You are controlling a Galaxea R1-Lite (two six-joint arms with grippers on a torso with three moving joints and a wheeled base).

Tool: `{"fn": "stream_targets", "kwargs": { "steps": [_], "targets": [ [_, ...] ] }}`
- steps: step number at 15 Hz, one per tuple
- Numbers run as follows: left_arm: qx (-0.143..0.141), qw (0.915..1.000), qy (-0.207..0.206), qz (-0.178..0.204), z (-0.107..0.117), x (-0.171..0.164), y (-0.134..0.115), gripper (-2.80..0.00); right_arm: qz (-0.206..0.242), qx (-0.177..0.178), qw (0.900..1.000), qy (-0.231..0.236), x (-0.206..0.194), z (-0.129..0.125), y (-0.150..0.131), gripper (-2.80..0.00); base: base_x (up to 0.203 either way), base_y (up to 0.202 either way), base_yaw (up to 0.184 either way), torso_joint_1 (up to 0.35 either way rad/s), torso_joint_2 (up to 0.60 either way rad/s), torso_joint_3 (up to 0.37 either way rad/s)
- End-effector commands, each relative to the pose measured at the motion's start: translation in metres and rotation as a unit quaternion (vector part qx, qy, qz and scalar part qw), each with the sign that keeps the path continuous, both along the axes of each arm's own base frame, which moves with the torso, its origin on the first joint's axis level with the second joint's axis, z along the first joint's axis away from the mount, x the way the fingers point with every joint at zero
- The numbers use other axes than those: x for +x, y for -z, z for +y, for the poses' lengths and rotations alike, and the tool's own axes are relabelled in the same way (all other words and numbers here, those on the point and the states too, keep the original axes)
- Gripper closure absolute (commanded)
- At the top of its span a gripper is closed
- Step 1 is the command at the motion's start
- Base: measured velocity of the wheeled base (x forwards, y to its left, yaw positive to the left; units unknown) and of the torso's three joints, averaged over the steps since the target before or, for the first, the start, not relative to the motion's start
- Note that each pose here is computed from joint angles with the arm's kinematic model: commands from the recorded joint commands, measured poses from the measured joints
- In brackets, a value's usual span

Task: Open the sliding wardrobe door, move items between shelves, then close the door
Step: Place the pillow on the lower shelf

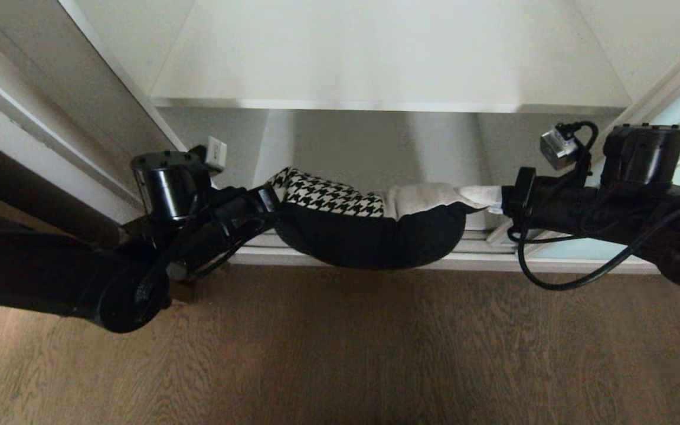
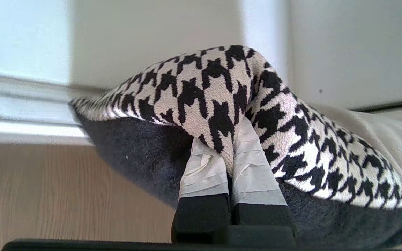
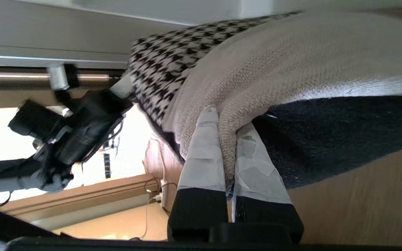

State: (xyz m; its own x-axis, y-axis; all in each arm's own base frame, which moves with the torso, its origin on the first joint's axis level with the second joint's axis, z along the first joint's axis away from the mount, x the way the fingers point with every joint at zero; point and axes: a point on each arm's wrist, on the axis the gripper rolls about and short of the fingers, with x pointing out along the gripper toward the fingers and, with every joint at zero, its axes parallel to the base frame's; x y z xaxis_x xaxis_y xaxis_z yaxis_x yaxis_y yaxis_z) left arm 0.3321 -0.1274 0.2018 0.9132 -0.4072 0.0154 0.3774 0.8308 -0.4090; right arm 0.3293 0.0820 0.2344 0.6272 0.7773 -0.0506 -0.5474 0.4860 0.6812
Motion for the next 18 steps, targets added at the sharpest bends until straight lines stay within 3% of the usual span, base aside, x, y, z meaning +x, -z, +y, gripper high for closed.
{"fn": "stream_targets", "kwargs": {
  "steps": [1,3,5,8,10,11,14,18],
  "targets": [
    [-0.009,0.9997,0.0,-0.022,0.002,0.0,-0.024,0.0,-0.028,0.008,1.0,-0.01,-0.007,-0.003,-0.018,0.0,0.0,0.0,0.0,0.0,0.0,0.0],
    [-0.016,0.9988,0.007,-0.046,0.001,-0.001,-0.043,0.0,-0.059,0.015,0.998,-0.014,-0.009,-0.006,-0.038,0.0,0.0,0.0,0.0,0.0,0.0,0.0],
    [-0.007,0.9991,0.01,-0.041,-0.001,0.004,-0.037,0.0,-0.061,0.015,0.998,-0.007,0.001,-0.014,-0.038,0.0,0.0,0.0,0.0,0.0,0.0,0.0],
    [0.023,0.9994,0.007,0.027,-0.005,0.032,0.026,0.0,0.002,0.005,1.0,-0.004,0.039,-0.023,0.013,0.0,0.0,0.0,0.0,0.0,0.0,0.0],
    [0.027,0.9994,-0.004,0.022,-0.002,0.055,0.061,0.0,0.025,0.003,1.0,0.001,0.065,-0.028,0.048,0.0,0.0,0.0,0.0,0.0,0.0,0.0],
    [0.022,0.9997,-0.011,0.004,0.001,0.066,0.061,0.0,0.016,0.005,1.0,0.0,0.076,-0.029,0.054,0.0,0.0,0.0,0.0,0.0,0.0,0.0],
    [0.009,0.9988,-0.026,-0.041,0.009,0.087,0.03,0.0,-0.04,0.014,0.999,-0.005,0.092,-0.03,0.029,0.0,0.0,0.0,0.0,0.0,0.0,0.0],
    [-0.001,0.9966,-0.025,-0.078,0.011,0.089,-0.019,0.0,-0.075,0.042,0.996,-0.011,0.087,-0.03,-0.013,0.0,0.0,0.0,0.0,0.0,0.0,0.0]
  ]
}}
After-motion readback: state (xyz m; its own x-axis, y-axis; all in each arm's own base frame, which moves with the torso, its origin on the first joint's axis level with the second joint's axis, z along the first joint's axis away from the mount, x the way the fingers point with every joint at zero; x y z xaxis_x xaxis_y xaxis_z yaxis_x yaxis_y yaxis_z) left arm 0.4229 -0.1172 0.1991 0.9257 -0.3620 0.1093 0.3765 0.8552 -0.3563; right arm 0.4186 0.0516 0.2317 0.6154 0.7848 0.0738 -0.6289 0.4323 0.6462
